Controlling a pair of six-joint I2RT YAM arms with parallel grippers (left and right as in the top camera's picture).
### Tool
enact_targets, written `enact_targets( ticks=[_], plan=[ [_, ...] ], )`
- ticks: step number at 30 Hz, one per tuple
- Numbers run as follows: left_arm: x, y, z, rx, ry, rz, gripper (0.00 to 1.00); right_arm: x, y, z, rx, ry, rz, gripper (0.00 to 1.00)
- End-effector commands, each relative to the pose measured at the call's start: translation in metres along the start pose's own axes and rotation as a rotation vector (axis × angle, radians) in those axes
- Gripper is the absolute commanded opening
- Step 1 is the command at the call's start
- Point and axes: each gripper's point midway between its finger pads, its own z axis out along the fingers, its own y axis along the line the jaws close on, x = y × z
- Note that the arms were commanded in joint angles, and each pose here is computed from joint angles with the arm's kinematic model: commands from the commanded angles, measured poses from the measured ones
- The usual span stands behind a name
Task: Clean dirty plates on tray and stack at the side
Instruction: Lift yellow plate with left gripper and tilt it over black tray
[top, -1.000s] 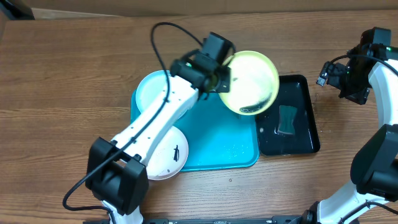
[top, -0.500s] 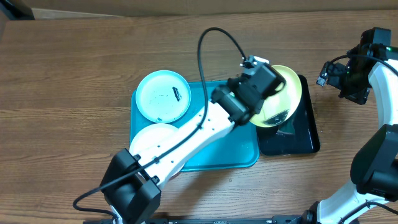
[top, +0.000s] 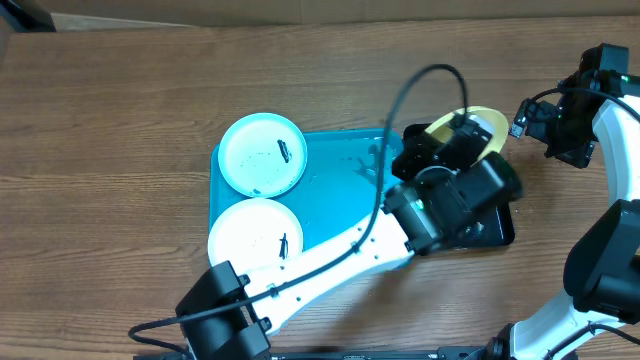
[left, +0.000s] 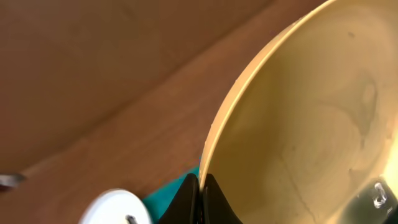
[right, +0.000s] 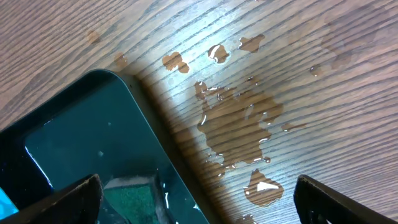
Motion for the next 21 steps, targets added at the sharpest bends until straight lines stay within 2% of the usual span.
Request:
enact_targets(
  ticks=[1,9,21],
  plan=[
    [-0.026,0.023,-0.015,-0.182,-0.079,0.097,0.04,-0.005,0.0,-0.01,0.0,-0.032,0.002,1.0],
    [-0.041,0.031,-0.023,-0.249,-0.121,0.136,0.04,-0.005,0.0,-0.01,0.0,-0.033,0.002,1.0],
    [-0.041,0.024,-0.022,-0.211,-0.127,0.122,0.04,-0.005,0.0,-0.01,0.0,-0.033,0.002,1.0]
  ],
)
